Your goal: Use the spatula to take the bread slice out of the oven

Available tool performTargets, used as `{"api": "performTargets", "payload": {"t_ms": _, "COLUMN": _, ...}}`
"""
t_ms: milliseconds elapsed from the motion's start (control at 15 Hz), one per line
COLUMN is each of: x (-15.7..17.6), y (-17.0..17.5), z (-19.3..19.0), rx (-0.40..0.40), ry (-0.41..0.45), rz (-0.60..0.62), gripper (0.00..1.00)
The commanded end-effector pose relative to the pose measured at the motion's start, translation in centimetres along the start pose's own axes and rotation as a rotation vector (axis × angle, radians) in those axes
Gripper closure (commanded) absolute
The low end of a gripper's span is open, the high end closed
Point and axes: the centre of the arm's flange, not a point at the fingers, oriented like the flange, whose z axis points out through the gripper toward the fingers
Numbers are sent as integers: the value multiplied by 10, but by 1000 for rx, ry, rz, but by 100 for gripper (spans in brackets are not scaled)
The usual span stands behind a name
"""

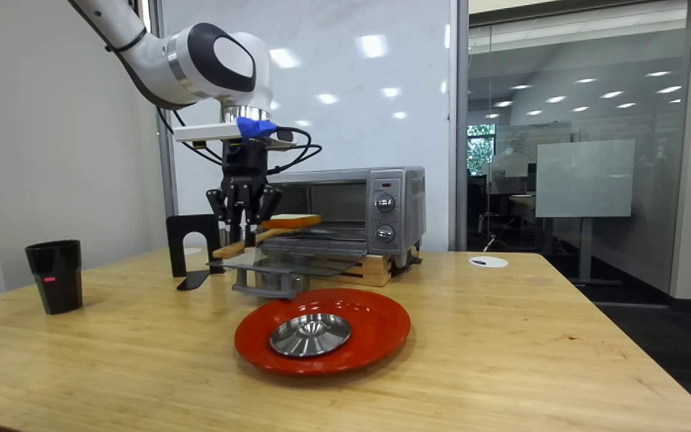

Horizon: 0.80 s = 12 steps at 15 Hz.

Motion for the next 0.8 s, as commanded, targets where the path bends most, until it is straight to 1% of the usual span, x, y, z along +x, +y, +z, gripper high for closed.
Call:
{"api": "performTargets", "payload": {"t_ms": 0, "x": -41, "y": -4, "z": 4, "rx": -15, "ry": 33, "rz": -30, "gripper": 93}}
{"api": "performTargets", "payload": {"t_ms": 467, "x": -83, "y": -8, "z": 13, "rx": -21, "ry": 36, "rz": -43, "gripper": 93}}
{"api": "performTargets", "payload": {"t_ms": 733, "x": -106, "y": -15, "z": 18, "rx": -22, "ry": 33, "rz": -61, "gripper": 93}}
